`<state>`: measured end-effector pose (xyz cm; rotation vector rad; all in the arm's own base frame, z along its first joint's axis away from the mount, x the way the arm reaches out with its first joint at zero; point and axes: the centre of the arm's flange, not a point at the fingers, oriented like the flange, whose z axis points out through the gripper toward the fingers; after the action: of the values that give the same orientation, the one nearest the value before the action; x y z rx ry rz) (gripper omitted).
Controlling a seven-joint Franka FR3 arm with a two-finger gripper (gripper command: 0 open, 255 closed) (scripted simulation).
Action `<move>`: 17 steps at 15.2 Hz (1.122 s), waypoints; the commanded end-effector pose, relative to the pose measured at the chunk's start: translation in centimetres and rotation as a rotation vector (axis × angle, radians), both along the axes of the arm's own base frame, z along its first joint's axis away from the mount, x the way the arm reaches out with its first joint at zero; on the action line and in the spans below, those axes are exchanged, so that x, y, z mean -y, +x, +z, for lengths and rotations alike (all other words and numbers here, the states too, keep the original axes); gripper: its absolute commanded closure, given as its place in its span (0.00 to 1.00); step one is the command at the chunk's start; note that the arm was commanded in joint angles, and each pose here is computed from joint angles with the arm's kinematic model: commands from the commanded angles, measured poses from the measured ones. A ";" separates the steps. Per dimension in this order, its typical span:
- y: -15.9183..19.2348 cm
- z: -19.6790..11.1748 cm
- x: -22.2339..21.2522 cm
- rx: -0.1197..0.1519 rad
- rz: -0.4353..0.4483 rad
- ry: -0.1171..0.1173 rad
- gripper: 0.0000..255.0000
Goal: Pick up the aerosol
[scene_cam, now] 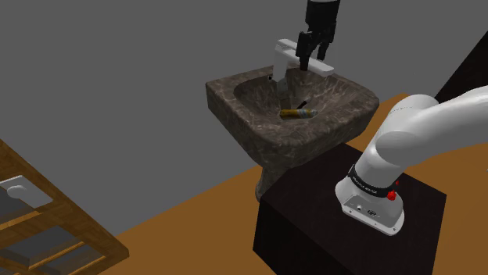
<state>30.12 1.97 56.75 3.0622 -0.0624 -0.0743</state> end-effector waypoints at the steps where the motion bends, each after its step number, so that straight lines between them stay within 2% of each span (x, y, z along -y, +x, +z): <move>1: 0.0 0.0 0.0 0.000 0.000 0.000 0.00; 17: 7.1 -16.8 10.4 -0.096 0.098 -0.082 0.00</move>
<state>36.92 -7.63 41.31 2.9759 0.0758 -0.1999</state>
